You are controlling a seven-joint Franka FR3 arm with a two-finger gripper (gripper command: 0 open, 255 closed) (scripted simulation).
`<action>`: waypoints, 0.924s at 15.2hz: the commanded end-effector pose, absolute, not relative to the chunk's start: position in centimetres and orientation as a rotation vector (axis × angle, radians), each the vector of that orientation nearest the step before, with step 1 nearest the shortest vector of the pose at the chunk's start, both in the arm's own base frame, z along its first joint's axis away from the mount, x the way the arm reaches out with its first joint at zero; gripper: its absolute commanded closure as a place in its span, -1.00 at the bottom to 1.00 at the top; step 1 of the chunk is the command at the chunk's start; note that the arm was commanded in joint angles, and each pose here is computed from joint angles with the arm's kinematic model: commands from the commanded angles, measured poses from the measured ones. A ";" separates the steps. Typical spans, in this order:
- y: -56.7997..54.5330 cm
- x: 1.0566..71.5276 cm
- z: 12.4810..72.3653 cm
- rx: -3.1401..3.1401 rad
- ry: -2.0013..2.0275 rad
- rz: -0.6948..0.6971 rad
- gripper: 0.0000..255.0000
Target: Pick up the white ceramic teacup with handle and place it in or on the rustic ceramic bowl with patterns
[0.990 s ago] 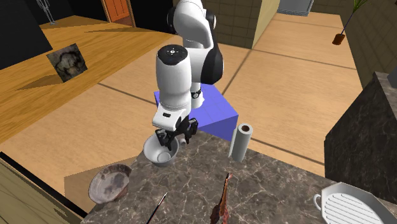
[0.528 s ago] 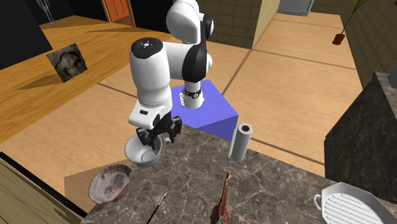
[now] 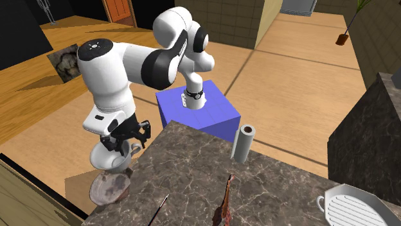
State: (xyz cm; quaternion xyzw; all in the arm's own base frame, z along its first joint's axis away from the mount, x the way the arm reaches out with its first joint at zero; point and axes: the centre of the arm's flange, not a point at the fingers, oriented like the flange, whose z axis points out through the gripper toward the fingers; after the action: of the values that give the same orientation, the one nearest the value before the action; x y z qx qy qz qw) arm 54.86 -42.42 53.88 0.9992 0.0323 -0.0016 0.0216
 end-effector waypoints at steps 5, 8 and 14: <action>-49.9 53.4 55.0 3.096 0.103 -0.004 1.00; -49.9 53.4 53.4 3.096 0.103 -0.004 1.00; -49.9 53.4 50.3 3.096 0.103 -0.004 1.00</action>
State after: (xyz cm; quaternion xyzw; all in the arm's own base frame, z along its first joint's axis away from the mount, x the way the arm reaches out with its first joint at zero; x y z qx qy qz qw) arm 53.28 -49.91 50.73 0.9992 0.0334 -0.0018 0.0211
